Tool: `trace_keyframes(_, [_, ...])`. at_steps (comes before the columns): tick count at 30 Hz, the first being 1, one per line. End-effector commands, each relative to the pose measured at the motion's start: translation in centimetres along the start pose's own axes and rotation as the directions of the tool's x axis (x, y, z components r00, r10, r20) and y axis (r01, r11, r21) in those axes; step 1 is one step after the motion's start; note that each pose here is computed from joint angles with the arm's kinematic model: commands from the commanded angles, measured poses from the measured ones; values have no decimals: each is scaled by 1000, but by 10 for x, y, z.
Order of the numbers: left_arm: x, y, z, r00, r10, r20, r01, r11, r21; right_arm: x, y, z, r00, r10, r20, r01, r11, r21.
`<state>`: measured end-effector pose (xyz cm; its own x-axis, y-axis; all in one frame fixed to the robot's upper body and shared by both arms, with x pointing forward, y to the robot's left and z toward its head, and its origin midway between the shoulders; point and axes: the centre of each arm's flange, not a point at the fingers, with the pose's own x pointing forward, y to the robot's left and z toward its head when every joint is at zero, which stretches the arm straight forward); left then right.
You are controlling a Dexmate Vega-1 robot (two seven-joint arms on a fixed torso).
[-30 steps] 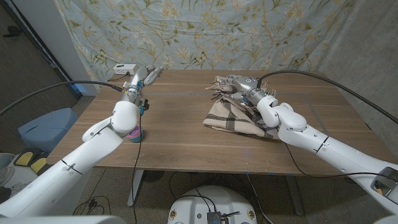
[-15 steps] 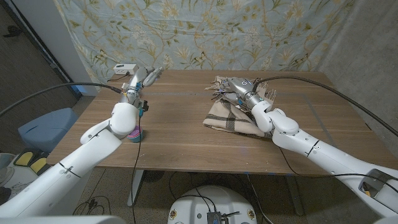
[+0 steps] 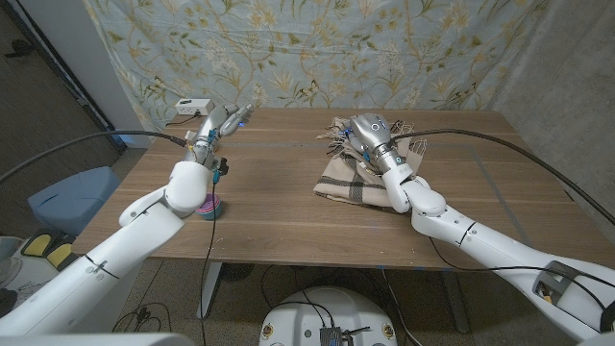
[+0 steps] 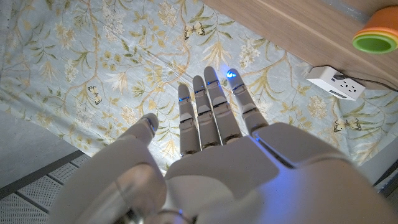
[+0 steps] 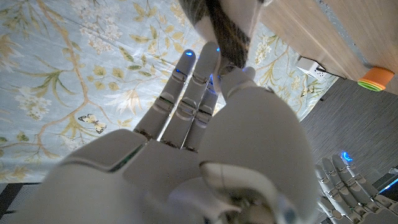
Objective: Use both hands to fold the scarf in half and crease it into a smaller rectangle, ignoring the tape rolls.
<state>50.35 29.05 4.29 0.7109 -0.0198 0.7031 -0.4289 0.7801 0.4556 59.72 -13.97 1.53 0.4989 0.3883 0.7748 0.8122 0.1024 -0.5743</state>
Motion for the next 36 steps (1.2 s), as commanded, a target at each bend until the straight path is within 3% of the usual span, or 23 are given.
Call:
trace_keyframes(1, [-4,1,0,1000,-8,12,8,1000,-13,7,-1,-10,999,-52,8,52,999,-8])
trace_keyframes(8, [-6,2,0,1000,-11,13,11,1000,-14,14,-6,-26,996,-80,-30,79,996,-44])
trace_keyframes(19, [-7,2,1,1000,-12,17,12,1000,-10,28,-27,-66,975,-176,-132,154,974,-168])
trace_keyframes(27, [-6,2,1,1000,-16,16,16,1000,-9,36,-35,-90,970,-178,-165,134,959,-250])
trace_keyframes(36, [-6,3,2,1000,-13,13,13,1000,-2,42,-27,-117,966,-138,-217,56,936,-347])
